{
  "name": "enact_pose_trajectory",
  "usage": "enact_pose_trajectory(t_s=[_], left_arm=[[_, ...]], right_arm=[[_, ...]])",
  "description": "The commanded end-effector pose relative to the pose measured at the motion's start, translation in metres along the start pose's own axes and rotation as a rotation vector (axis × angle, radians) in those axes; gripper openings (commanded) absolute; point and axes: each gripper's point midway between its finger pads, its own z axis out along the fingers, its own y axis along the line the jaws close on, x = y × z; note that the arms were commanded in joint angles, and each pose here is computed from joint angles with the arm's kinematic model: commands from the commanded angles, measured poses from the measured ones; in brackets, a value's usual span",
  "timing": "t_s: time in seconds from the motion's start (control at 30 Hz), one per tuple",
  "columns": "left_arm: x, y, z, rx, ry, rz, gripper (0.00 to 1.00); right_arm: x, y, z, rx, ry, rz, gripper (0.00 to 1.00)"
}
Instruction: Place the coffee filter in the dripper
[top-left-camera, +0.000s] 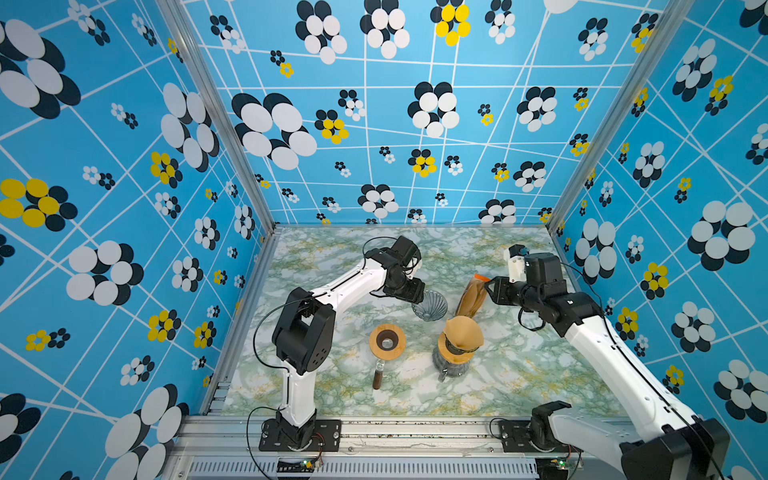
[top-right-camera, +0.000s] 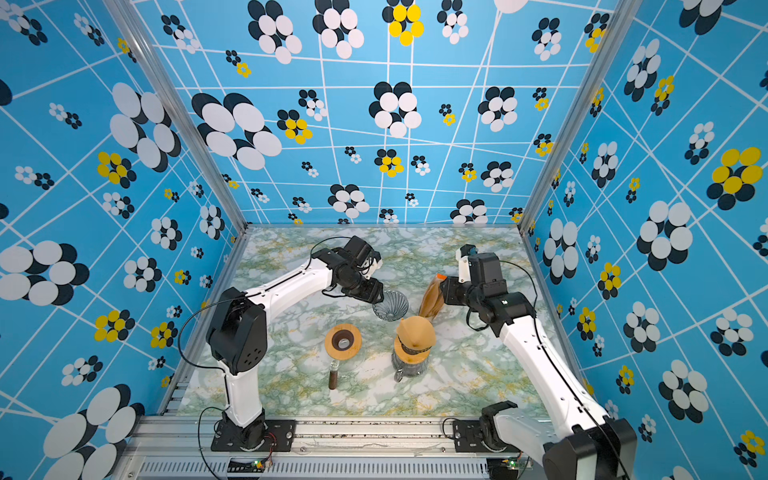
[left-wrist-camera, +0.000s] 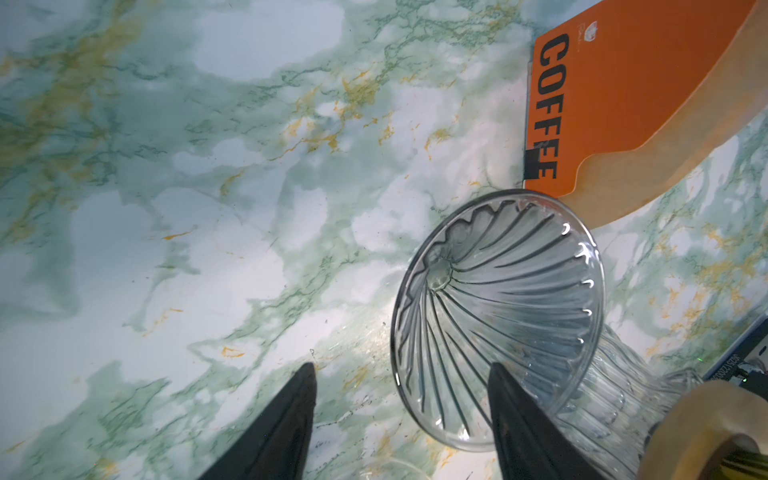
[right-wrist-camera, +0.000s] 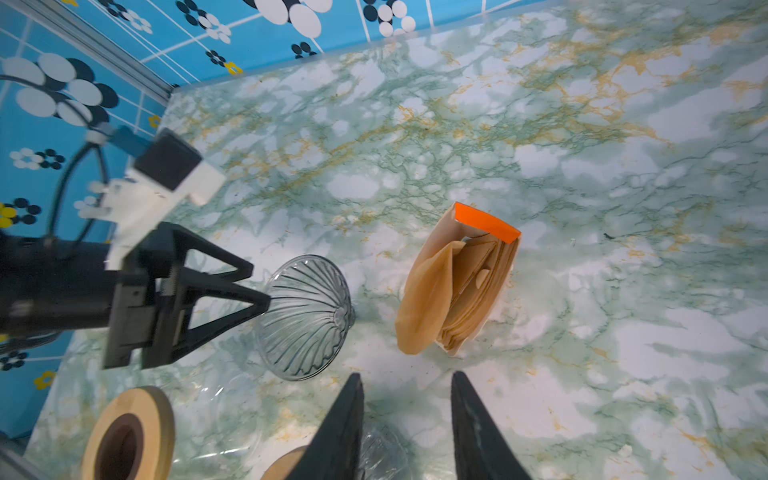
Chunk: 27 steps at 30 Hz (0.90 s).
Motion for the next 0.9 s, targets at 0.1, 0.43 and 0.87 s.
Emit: enact_pose_trajectory(t_s=[0.1, 0.43, 0.87], left_arm=[[0.002, -0.006, 0.008, 0.042, 0.072, -0.046, 0.55], [0.006, -0.007, 0.026, 0.082, 0.127, -0.073, 0.4], [0.005, -0.003, 0.036, 0.086, 0.133, -0.094, 0.23]], right_arm=[[0.03, 0.015, -0.025, -0.111, 0.038, 0.037, 0.44], [0.047, 0.059, -0.065, -0.384, 0.032, 0.025, 0.63], [0.064, 0.077, -0.081, -0.518, 0.073, 0.037, 0.9]])
